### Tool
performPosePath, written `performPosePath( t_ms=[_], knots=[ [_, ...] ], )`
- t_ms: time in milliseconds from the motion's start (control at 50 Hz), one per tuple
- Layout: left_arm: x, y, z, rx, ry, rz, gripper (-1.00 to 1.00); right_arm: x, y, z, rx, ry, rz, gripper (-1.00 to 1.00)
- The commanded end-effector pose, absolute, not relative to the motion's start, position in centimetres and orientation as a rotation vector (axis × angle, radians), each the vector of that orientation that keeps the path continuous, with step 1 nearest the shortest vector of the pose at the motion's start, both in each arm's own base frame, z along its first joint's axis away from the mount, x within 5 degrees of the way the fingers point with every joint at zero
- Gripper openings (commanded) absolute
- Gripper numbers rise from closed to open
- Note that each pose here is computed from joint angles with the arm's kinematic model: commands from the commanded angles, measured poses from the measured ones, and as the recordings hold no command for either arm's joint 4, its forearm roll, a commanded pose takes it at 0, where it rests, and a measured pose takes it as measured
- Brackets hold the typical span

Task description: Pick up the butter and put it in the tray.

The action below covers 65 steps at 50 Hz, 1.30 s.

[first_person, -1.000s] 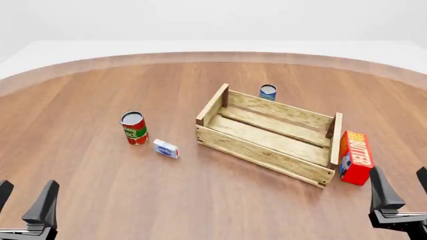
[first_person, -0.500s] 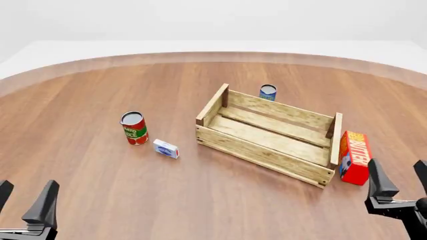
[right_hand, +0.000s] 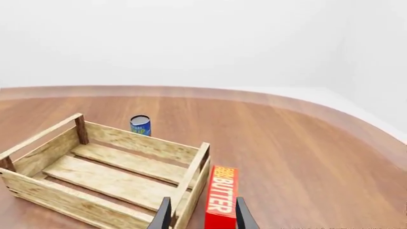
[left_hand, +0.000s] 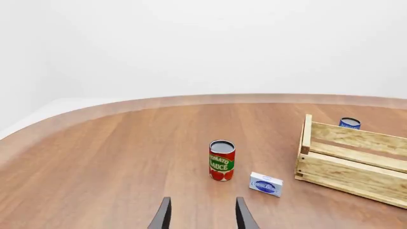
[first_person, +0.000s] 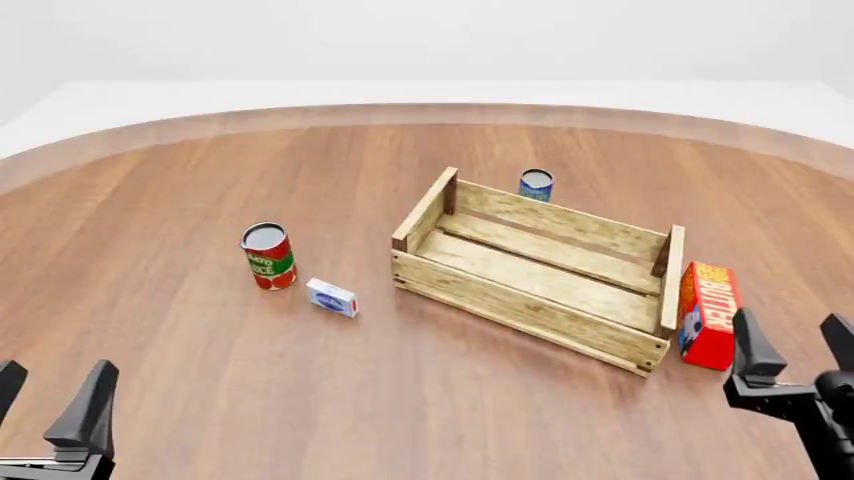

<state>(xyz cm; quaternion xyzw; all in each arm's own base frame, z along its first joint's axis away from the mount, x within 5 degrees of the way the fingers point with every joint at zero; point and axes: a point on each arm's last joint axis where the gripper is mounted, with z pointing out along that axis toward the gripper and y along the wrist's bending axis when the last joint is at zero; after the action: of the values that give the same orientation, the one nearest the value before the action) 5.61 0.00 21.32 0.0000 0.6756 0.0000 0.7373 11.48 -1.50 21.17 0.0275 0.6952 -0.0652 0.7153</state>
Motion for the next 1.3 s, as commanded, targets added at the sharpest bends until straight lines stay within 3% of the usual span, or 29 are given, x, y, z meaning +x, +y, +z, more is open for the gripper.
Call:
performPosePath(
  t_ms=[20, 1300],
  knots=[
    [5.6, 0.0, 21.3, 0.0, 1.484, 0.0, 1.0, 12.3, -1.8, 20.7, 0.073, 1.558, -0.161, 1.0],
    [5.6, 0.0, 21.3, 0.0, 1.484, 0.0, 1.0, 16.2, -3.6, 16.3, 0.153, 1.658, -0.192, 1.0]
  ],
)
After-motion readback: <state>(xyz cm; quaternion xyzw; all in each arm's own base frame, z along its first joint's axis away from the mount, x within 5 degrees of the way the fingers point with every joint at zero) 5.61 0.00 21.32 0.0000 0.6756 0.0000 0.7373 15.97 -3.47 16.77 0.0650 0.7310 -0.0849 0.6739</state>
